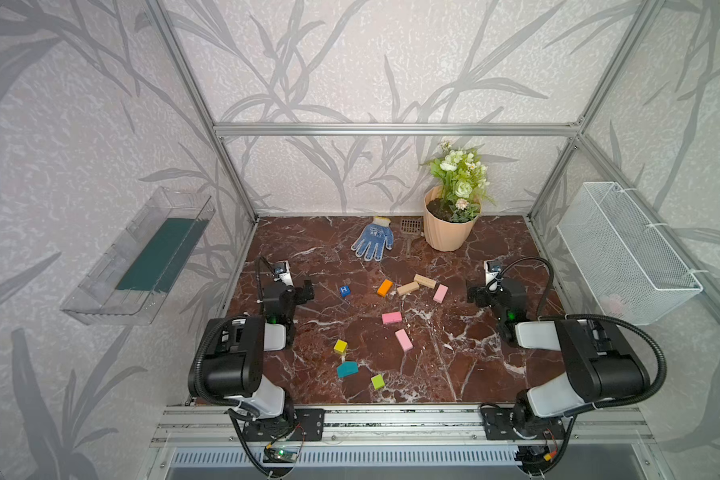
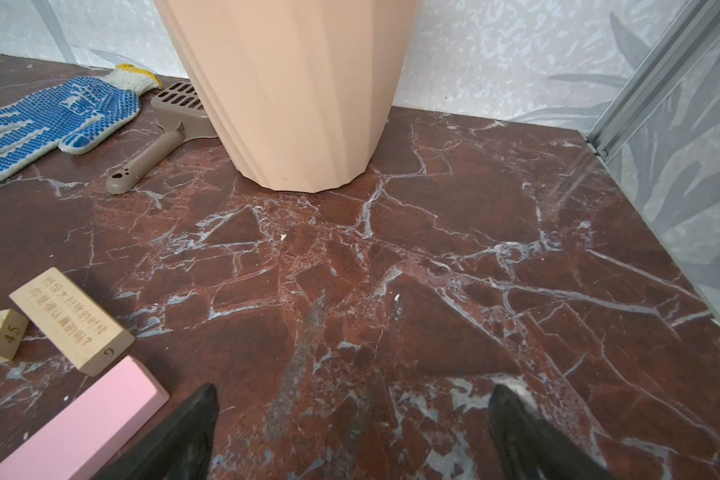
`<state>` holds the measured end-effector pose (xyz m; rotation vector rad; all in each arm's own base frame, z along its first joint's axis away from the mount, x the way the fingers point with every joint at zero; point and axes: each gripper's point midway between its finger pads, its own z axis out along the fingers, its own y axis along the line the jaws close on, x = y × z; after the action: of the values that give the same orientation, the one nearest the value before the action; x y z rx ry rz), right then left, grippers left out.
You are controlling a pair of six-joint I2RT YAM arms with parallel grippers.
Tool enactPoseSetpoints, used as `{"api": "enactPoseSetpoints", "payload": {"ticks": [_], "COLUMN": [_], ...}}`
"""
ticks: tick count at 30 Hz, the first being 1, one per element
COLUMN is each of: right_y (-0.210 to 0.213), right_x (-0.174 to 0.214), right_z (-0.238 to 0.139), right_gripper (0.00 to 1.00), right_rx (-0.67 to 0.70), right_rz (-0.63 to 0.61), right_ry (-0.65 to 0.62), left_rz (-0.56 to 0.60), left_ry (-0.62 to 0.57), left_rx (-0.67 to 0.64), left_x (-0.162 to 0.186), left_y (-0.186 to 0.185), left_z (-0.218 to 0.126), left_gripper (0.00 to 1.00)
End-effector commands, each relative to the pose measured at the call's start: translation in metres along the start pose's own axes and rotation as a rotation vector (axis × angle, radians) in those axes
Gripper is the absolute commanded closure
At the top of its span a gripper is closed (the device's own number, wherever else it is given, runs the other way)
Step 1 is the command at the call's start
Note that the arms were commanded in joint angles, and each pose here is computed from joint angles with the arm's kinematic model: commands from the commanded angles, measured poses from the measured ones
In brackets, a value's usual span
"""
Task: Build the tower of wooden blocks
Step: 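Raise the right gripper and turn it toward the wooden blocks near the plant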
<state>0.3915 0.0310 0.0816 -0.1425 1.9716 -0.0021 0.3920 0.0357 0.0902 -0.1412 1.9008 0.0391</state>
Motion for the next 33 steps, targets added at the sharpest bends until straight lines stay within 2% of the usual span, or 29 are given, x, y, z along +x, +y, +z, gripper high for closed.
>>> {"api": "enactPoseSetpoints", "payload": {"ticks": [1,29,31,33], "right_y": [0.0,0.006,0.007,0.002], "right_x": [-0.011,-0.013,-0.025,-0.033], "right_z": [0.002,0.001,-0.005,-0.016], "right_gripper": [0.01,0.01,0.01,0.01], "right_rx": [-0.005,-0.009,0.037,0.152], "right_rz": [0.004,-0.025,-0.062,-0.084], "right_ry": [-0.027,-0.037,-0.078,-0.025], "left_rz": [0.024,0.029,0.037,0.027], "left_ry": [-0.013,-0.021,-0.055,-0.079], "left_rx": [0.011,0.026,0.046,-0.002], "left_x": [-0.006,-0.007,-0.016,-0.027], "left_y": [-0.003,-0.006,-0.01,-0.004], "left_z": [0.003,0.002,-0.007,-0.025], "left_gripper": [0.01,0.01,0.01,0.01]}}
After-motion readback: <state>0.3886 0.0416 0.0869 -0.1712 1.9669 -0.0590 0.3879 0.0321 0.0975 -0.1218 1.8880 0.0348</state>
